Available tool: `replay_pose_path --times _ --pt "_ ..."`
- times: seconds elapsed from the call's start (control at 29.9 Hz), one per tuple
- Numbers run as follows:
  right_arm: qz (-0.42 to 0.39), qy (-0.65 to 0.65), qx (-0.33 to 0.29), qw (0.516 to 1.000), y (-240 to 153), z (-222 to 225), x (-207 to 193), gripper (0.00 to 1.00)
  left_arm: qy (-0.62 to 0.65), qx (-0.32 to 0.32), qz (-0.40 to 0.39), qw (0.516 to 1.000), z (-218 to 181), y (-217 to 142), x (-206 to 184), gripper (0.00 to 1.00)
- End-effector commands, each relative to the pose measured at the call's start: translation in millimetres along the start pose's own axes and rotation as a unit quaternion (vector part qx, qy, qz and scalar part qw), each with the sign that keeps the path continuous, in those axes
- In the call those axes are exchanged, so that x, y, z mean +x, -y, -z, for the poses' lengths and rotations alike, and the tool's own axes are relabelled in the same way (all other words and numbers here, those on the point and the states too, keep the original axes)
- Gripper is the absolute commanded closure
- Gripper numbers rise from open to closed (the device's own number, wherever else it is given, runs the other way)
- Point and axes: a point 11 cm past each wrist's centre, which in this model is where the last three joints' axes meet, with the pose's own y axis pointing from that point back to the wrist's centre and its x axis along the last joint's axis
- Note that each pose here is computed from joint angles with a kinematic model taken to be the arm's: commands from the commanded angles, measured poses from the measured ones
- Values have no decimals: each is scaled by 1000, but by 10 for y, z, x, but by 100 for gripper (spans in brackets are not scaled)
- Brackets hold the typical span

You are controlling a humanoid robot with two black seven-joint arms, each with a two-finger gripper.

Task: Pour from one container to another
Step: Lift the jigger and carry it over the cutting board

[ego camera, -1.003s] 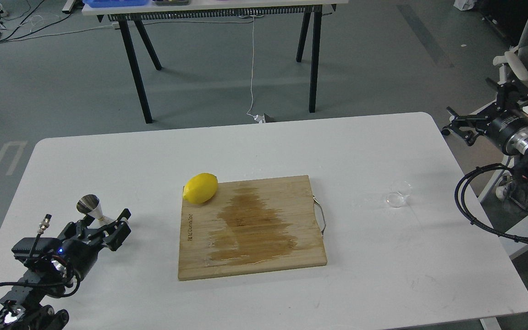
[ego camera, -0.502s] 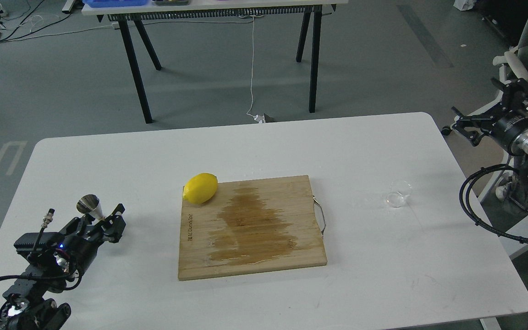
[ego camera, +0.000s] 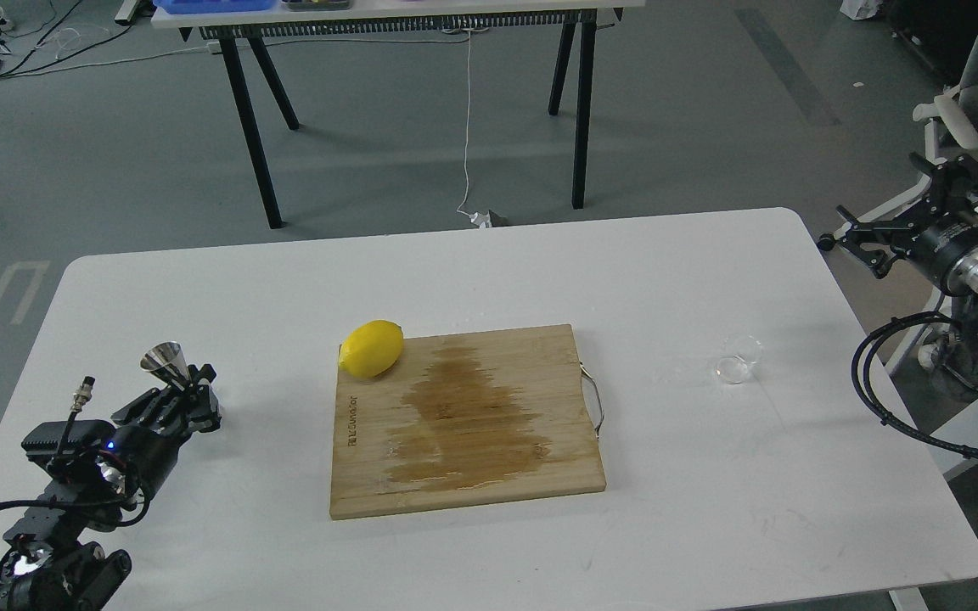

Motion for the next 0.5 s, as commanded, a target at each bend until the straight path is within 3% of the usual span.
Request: replay_pose_path --times 0.0,0.1,0.23,0.33,0.47 --pt "2 3 5 1000 2 29 -12 1 20 -36 -62 997 -141 320 645 97" --pt "5 3 8 1000 16 52 -41 1 36 -82 -126 988 -387 556 1310 97" --pt "6 2 8 1000 24 60 -55 1 34 -181 -197 963 -1141 757 1957 97" --pt "4 1 8 1000 20 64 -47 1 31 -262 -200 944 -1820 816 1970 97" --pt "3 0 9 1000 13 83 -41 1 53 -349 -144 925 -2548 793 1502 96"
